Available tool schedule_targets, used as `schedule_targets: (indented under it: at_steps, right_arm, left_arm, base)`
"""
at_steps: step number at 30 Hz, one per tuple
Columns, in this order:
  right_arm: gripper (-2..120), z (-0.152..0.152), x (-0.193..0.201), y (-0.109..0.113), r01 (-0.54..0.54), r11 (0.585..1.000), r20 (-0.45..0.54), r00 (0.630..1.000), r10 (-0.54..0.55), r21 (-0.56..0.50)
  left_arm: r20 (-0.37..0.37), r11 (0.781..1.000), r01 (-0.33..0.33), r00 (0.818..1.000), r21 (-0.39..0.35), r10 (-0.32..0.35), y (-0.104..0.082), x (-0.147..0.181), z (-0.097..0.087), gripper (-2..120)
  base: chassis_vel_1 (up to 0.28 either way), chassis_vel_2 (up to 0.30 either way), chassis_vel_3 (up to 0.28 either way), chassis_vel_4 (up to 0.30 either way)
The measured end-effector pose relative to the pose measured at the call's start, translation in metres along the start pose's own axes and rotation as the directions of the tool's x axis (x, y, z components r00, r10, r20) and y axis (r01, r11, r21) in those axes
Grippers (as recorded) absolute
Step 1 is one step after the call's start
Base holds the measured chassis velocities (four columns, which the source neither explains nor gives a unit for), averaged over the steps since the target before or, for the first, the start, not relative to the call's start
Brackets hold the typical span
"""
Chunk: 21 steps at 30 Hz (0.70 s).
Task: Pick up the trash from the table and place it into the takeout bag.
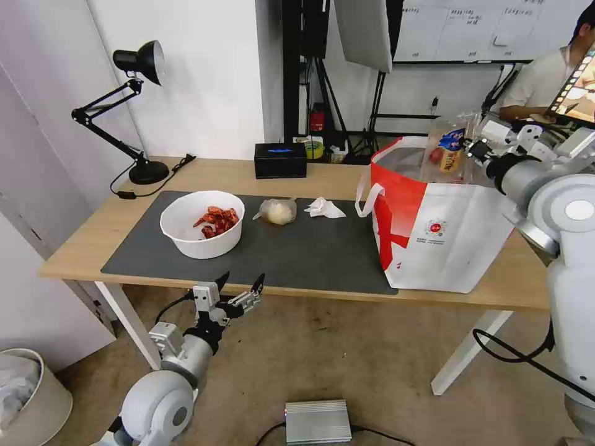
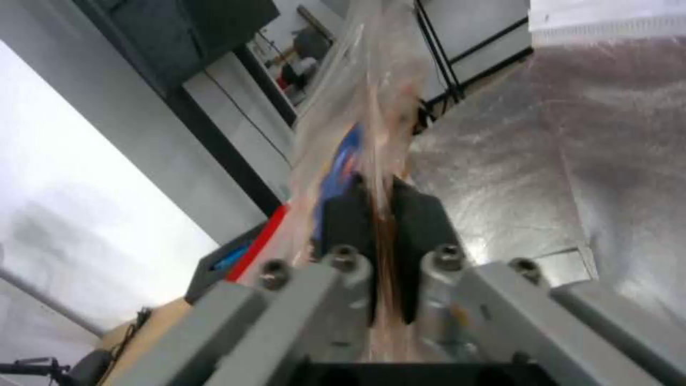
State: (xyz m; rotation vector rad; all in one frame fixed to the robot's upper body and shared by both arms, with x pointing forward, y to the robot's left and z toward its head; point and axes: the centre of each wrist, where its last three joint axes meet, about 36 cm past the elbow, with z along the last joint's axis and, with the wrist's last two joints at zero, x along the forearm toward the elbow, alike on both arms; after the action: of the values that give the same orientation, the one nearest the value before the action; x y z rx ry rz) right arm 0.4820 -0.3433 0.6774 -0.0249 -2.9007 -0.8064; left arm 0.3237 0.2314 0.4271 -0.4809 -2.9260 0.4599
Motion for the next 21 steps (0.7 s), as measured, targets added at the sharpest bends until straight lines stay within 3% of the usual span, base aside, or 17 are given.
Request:
schedule_targets:
  at_steps: [5, 8, 21]
  right_arm:
    - [22, -0.003, 0.001, 0.002, 0.008, 1.000, 0.007, 1.000, -0.008, -0.001]
    - [39, -0.002, 0.003, 0.003, 0.011, 1.000, 0.007, 1.000, -0.011, -0.001]
    - [86, -0.001, 0.007, 0.006, 0.058, 0.998, 0.013, 0.998, -0.058, 0.001]
  left_arm:
    - [0.007, 1.000, 0.004, 1.000, 0.000, -0.004, -0.001, 0.003, -0.003, 100]
    - [0.007, 1.000, 0.008, 1.000, -0.004, -0.008, 0.000, 0.007, -0.005, 100]
    - [0.027, 1.000, 0.010, 1.000, -0.007, -0.010, 0.000, 0.008, -0.013, 100]
  base:
    - [0.000, 0.000, 0.000, 0.000]
    - [0.000, 0.000, 0.000, 0.000]
    - [0.000, 0.000, 0.000, 0.000]
